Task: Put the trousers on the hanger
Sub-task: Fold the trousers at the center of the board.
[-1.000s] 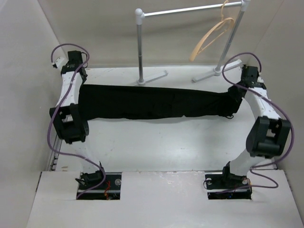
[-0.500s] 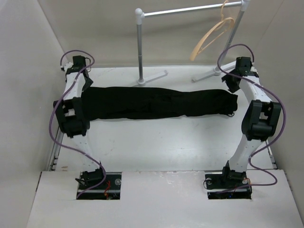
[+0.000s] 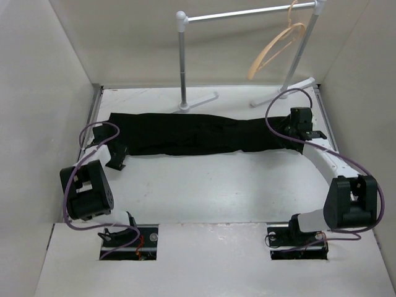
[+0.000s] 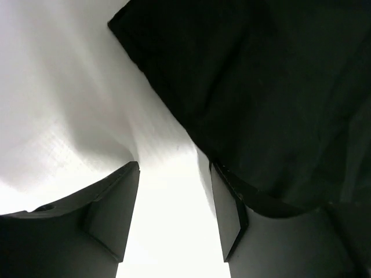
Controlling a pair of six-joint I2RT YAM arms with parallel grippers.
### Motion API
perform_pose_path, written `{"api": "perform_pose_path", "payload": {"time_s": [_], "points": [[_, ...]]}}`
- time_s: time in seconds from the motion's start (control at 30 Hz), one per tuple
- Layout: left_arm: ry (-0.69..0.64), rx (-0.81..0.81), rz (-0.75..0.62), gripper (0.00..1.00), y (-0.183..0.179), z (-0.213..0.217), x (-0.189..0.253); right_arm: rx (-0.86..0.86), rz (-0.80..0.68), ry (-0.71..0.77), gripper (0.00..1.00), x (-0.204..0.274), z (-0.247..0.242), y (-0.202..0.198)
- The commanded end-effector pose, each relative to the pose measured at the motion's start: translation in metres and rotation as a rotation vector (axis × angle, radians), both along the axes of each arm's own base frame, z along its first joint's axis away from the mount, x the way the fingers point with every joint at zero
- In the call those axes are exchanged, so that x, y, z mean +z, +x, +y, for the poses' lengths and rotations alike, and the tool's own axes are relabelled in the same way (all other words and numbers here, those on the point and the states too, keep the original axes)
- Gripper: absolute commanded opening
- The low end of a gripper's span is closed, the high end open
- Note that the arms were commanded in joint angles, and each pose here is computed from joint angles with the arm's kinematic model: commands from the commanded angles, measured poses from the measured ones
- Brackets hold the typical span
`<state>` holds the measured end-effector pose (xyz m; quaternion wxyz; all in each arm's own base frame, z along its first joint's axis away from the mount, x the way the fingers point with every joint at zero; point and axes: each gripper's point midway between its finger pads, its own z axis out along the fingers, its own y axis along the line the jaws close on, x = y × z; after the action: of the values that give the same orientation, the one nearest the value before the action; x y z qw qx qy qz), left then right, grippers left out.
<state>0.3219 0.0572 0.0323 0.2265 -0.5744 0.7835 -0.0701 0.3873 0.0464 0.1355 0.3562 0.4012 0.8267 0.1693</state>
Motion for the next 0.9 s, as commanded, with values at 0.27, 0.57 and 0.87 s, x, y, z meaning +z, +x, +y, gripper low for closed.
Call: {"api": "perform_pose_path", "payload": {"time_s": [0.27, 0.57, 0.87], "points": [[-0.048, 0.136, -0.192, 0.51, 0.068, 0.033, -0.002, -0.329, -0.008, 0.049, 0.67, -0.031, -0.102, -0.022], [0.004, 0.161, -0.157, 0.21, 0.080, 0.049, -0.012, -0.418, 0.084, 0.053, 0.43, -0.066, -0.145, 0.019], [0.166, 0.255, -0.152, 0.00, 0.042, 0.091, 0.050, -0.504, 0.034, -0.010, 0.05, -0.033, -0.167, -0.005]]}}
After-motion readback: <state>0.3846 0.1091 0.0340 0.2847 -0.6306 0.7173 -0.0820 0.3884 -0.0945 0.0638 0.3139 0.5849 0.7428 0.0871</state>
